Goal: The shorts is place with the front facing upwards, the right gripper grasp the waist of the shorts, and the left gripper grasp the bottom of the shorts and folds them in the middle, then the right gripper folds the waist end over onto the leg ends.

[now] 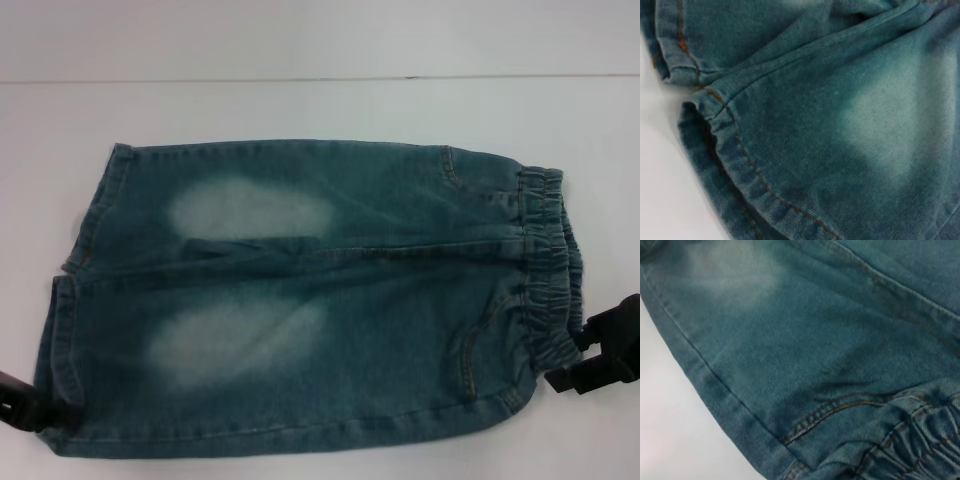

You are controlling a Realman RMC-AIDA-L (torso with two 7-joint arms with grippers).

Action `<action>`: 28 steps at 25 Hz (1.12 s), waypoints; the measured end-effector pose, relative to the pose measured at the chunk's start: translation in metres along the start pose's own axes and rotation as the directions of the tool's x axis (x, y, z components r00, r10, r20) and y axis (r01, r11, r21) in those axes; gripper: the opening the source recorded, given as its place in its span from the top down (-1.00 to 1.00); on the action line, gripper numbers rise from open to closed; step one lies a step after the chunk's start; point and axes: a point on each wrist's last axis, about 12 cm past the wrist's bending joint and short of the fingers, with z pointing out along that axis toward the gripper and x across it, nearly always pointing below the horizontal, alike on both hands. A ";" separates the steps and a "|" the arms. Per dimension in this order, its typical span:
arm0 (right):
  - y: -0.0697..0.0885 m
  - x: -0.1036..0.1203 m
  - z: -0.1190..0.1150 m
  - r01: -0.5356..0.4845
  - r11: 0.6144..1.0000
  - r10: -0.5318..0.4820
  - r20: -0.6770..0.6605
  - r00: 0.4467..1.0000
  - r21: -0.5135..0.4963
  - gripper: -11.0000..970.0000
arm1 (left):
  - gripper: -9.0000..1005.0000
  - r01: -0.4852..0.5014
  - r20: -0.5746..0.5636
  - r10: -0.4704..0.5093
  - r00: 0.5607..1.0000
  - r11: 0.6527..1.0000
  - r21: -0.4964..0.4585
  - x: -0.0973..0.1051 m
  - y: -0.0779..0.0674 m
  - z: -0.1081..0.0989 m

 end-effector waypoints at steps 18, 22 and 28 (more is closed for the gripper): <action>-0.003 0.008 0.000 -0.044 0.999 0.044 0.038 0.998 0.017 0.65 | 0.85 -0.001 0.013 0.001 1.000 1.000 0.000 -0.002 -0.001 0.001; -0.003 0.013 -0.004 -0.059 0.998 0.057 0.076 0.995 0.027 0.85 | 0.85 0.017 0.025 -0.017 1.000 1.000 0.004 -0.001 0.000 0.001; 0.000 0.033 -0.027 -0.076 0.996 0.063 0.221 0.973 0.051 0.91 | 0.85 0.066 0.138 -0.073 0.988 0.996 0.055 -0.002 -0.001 -0.008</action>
